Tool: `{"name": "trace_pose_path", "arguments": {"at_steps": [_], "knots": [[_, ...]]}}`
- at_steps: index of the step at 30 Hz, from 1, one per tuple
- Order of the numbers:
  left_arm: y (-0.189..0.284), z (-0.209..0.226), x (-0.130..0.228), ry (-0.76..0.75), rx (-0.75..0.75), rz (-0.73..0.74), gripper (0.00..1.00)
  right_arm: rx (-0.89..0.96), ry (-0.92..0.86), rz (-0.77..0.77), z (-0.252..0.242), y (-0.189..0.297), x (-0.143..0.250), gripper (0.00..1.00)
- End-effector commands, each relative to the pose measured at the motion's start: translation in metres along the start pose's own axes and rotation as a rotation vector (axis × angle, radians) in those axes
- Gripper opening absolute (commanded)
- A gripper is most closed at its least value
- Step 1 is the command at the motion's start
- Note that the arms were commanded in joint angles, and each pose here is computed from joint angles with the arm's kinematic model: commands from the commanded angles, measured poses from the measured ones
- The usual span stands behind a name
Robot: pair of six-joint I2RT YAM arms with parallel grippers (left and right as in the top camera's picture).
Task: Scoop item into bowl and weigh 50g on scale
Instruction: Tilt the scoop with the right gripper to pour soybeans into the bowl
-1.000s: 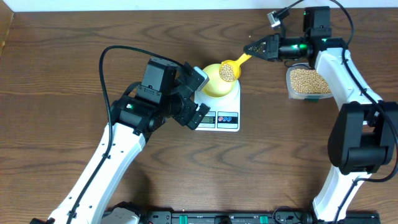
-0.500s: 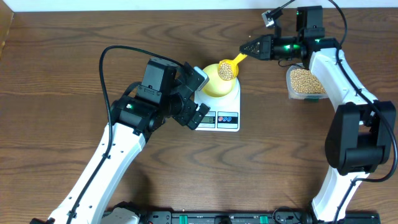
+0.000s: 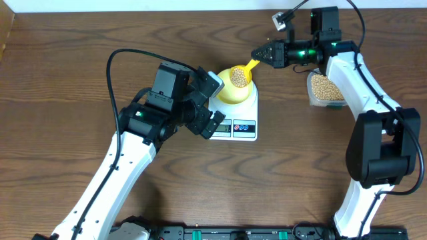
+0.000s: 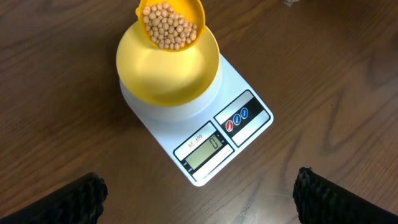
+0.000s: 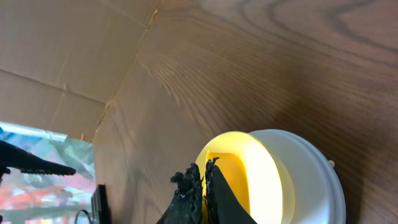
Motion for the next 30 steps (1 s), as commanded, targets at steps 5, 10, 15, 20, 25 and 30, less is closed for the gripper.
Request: {"name": "trace_pose_path", "arguments": {"at_steps": [5,10,15,20,25,30], "knots": [[-0.004,0.000,0.004,-0.010,0.009,0.015,0.98,-0.034,0.123,0.015,0.008,-0.011,0.004,0.01],[-0.004,0.000,0.004,-0.010,0.009,0.015,0.97,-0.039,0.160,0.016,0.010,-0.014,0.004,0.01],[-0.004,0.000,0.004,-0.010,0.009,0.015,0.98,-0.038,0.179,0.010,0.010,-0.014,0.002,0.01],[-0.004,0.000,0.004,-0.010,0.009,0.015,0.97,-0.042,0.241,0.009,0.011,-0.016,0.002,0.01],[-0.004,0.000,0.004,-0.010,0.009,0.015,0.98,-0.048,0.268,0.012,0.014,-0.018,0.003,0.01],[-0.004,0.000,0.004,-0.010,0.009,0.015,0.97,-0.052,0.288,0.014,0.016,-0.020,0.003,0.01]]}}
Point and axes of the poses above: each gripper's point midway between its finger pads, its own y axis back along the fingers, its own z axis along the line the jaws close on, x = y × z, the point moved 2 cm from there along y, back along the fingers, and after that the axes turned 11 degrees about y, right-handed, at the moved point
